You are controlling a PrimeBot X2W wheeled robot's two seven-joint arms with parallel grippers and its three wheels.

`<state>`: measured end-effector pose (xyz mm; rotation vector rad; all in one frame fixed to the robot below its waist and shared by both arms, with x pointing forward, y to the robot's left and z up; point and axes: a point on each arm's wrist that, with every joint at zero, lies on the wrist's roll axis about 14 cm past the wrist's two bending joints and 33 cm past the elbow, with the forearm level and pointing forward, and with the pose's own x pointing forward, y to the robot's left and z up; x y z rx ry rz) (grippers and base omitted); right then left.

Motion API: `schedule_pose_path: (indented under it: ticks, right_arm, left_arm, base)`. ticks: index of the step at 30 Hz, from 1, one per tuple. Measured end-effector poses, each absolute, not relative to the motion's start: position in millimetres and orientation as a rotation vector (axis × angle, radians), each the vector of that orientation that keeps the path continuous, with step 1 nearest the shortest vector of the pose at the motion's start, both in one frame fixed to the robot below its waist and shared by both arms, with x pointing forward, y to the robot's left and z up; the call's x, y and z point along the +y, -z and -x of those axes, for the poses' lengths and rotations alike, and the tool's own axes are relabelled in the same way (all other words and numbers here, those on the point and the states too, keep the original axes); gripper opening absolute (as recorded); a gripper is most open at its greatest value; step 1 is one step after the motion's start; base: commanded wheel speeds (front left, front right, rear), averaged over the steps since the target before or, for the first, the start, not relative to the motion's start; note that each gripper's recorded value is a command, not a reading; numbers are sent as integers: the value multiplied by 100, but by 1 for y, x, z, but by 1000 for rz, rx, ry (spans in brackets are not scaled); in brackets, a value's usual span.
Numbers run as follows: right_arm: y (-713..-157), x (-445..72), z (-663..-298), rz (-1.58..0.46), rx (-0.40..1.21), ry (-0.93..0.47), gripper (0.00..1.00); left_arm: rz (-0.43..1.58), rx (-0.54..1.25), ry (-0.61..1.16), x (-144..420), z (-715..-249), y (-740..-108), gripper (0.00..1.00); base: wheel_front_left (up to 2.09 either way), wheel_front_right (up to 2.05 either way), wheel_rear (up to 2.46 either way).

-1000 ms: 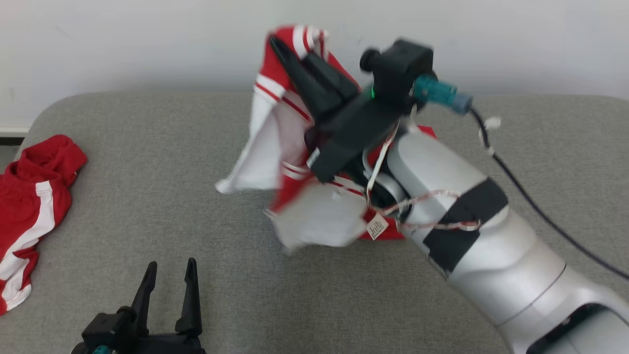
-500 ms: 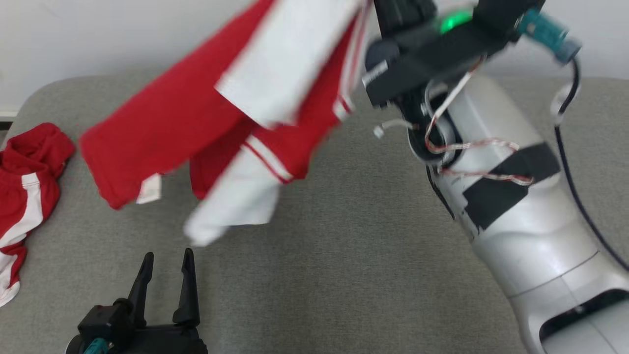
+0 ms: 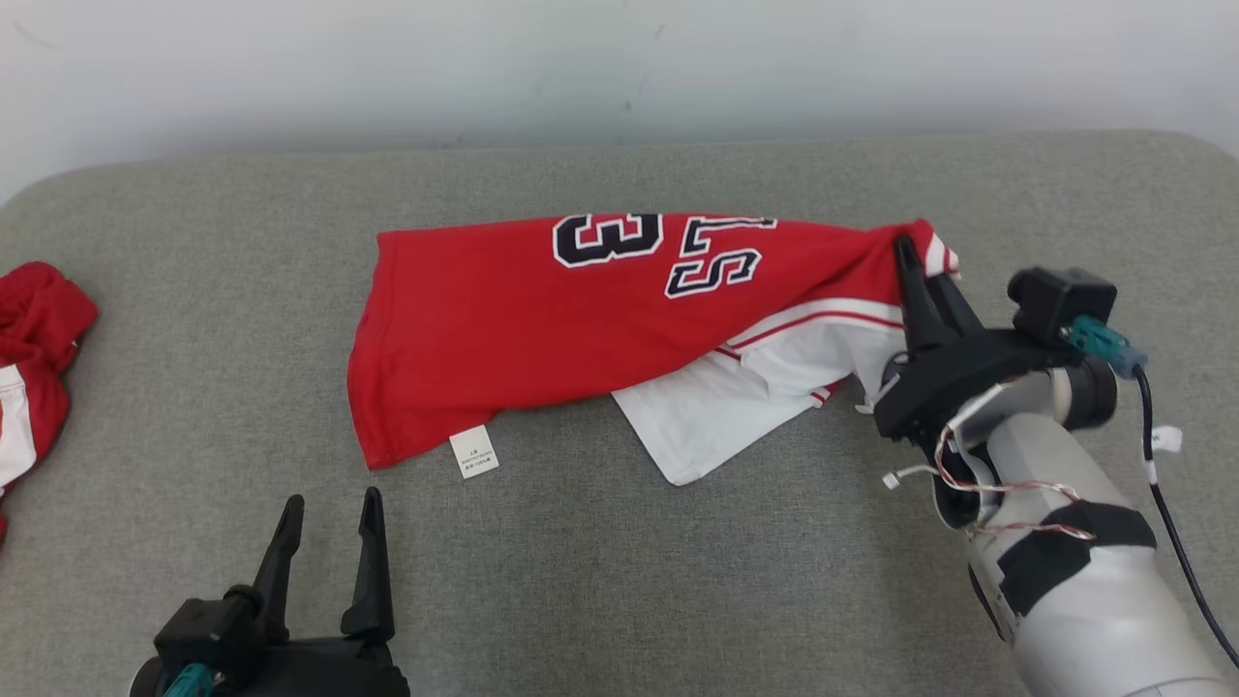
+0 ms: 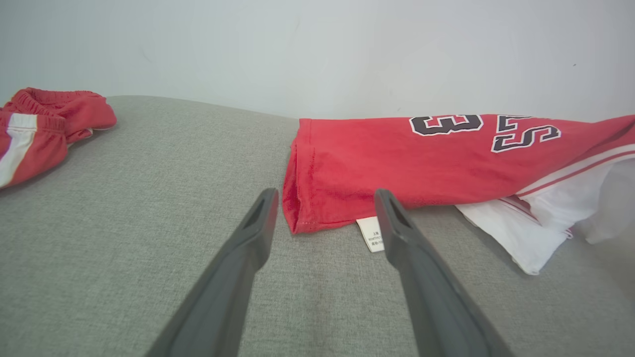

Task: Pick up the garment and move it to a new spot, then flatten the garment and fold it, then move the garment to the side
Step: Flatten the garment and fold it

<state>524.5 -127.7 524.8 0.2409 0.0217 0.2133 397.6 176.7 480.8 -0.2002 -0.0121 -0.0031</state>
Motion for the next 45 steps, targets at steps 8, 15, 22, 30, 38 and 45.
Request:
schedule_pose_path:
  ticks: [8,15,22,30,38,45]
  right_arm:
    - [-523,-144,-509,-230,10,-177,0]
    - [-560,-112,-490,-309,-68,-288,0]
    - [-581,-141,-459,-352,-109,-261,0]
    - [-511,-181,-447,-241,145,-116,0]
    - [-468,-196,-480,-126,259,-48,100]
    - [-461,-198,-492,-14,256,-54,100]
  left_arm:
    - [195,-17,6,178,-390,-483,100]
    - [194,-21,-1,181,-379,-485,100]
    - [195,-28,5,179,-374,-488,100]
    - [195,-18,9,177,-381,-484,100]
    - [185,-7,2,182,-391,-479,100]
    - [181,0,-12,187,-389,-477,100]
  base:
    - [0,0,0]
    - [0,0,0]
    - [0,0,0]
    - [0,0,0]
    - [0,0,0]
    - [0,0,0]
